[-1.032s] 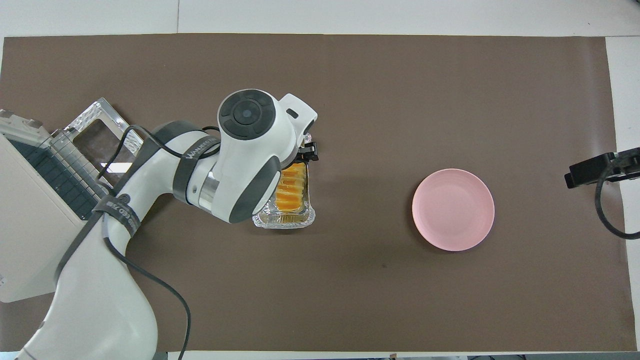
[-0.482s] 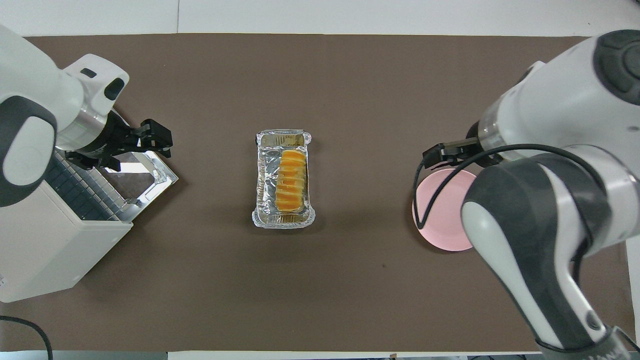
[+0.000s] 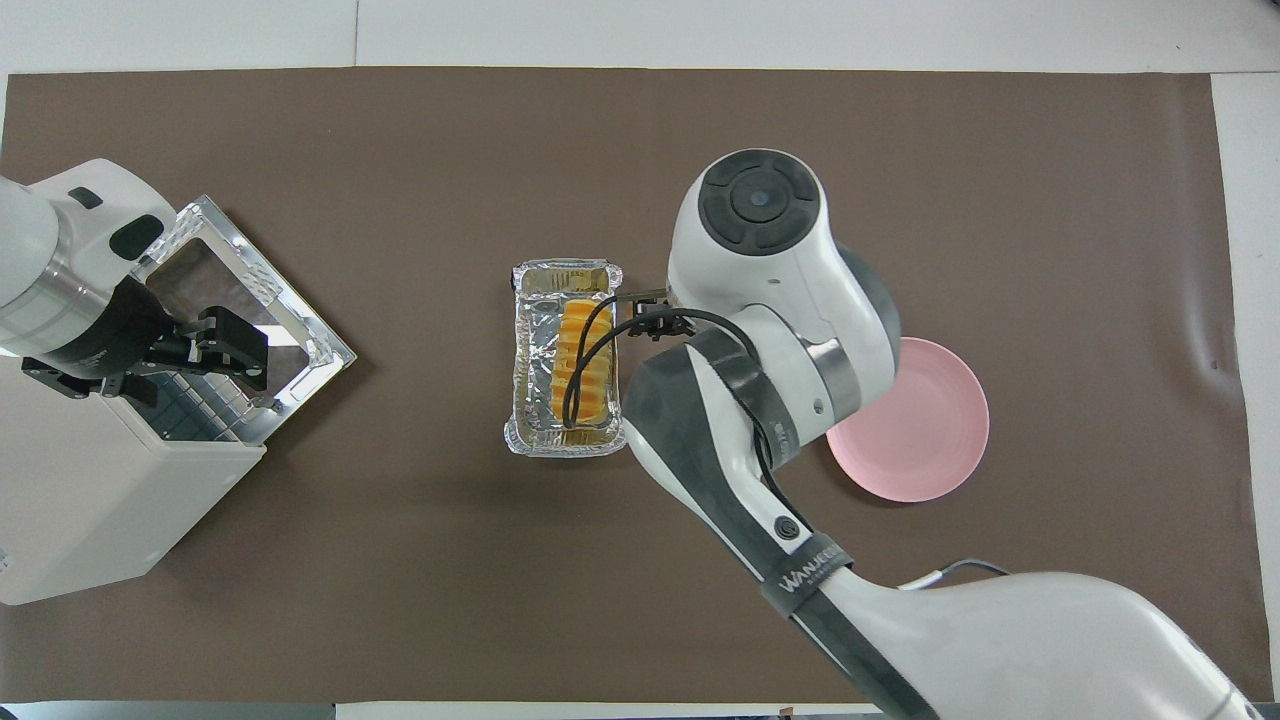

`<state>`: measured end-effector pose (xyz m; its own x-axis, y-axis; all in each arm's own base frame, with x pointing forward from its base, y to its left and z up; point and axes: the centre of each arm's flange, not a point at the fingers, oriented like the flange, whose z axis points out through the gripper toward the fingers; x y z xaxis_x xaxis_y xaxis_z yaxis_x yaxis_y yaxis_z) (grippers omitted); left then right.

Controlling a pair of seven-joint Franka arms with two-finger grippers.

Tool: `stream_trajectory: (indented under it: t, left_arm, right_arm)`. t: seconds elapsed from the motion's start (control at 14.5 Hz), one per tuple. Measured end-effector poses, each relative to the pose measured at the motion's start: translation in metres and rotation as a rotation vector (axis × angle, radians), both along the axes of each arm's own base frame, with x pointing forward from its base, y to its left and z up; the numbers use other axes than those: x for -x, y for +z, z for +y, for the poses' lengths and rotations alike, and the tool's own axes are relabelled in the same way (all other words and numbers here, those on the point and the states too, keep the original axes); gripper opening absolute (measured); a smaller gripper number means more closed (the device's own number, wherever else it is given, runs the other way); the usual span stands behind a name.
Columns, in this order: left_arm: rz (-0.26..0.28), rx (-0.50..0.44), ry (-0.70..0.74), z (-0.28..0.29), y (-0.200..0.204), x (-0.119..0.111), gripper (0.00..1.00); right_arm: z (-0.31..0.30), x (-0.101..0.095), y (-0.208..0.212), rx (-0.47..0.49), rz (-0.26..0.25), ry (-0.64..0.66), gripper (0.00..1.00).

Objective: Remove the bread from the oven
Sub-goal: 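Grasp the foil tray edge with the right gripper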

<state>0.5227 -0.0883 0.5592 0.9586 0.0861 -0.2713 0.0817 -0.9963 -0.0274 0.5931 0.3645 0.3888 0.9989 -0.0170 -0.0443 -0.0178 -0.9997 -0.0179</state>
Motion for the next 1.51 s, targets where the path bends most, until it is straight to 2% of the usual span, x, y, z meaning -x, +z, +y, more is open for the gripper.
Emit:
stream_trajectory:
  t: [0.14, 0.21, 0.41, 0.62, 0.96, 1.17, 1.24, 1.51]
  left_arm:
    - [0.011, -0.002, 0.0, 0.001, -0.005, 0.003, 1.0]
    - [0.011, -0.002, 0.003, 0.003, -0.005, 0.003, 1.0]
    - [0.006, 0.006, -0.01, 0.012, -0.004, 0.002, 1.0]
    - [-0.008, 0.024, -0.049, 0.024, 0.001, -0.001, 1.0]
    - [-0.013, 0.018, -0.068, 0.025, 0.003, -0.001, 1.0]
    - [-0.034, 0.021, -0.075, 0.025, 0.012, -0.002, 1.0]
    - [-0.038, 0.021, -0.077, 0.025, 0.014, -0.002, 1.0]
    - [-0.068, 0.024, -0.083, 0.022, 0.018, -0.005, 1.0]
  right_arm:
    - [0.022, -0.018, -0.04, -0.018, -0.019, -0.02, 1.0]
    - [0.026, -0.02, -0.051, -0.019, -0.019, -0.018, 1.0]
    - [0.042, -0.014, -0.073, -0.01, -0.007, 0.006, 1.0]
    - [0.045, -0.014, -0.071, 0.007, -0.029, 0.023, 0.95]
    - [0.047, -0.019, -0.067, -0.016, -0.068, 0.022, 0.4]
    - [0.047, -0.02, -0.07, -0.023, -0.078, 0.021, 0.06]
    - [0.047, -0.021, -0.07, -0.025, -0.081, 0.02, 0.02]
    - [0.04, -0.026, -0.069, -0.023, -0.086, 0.008, 0.02]
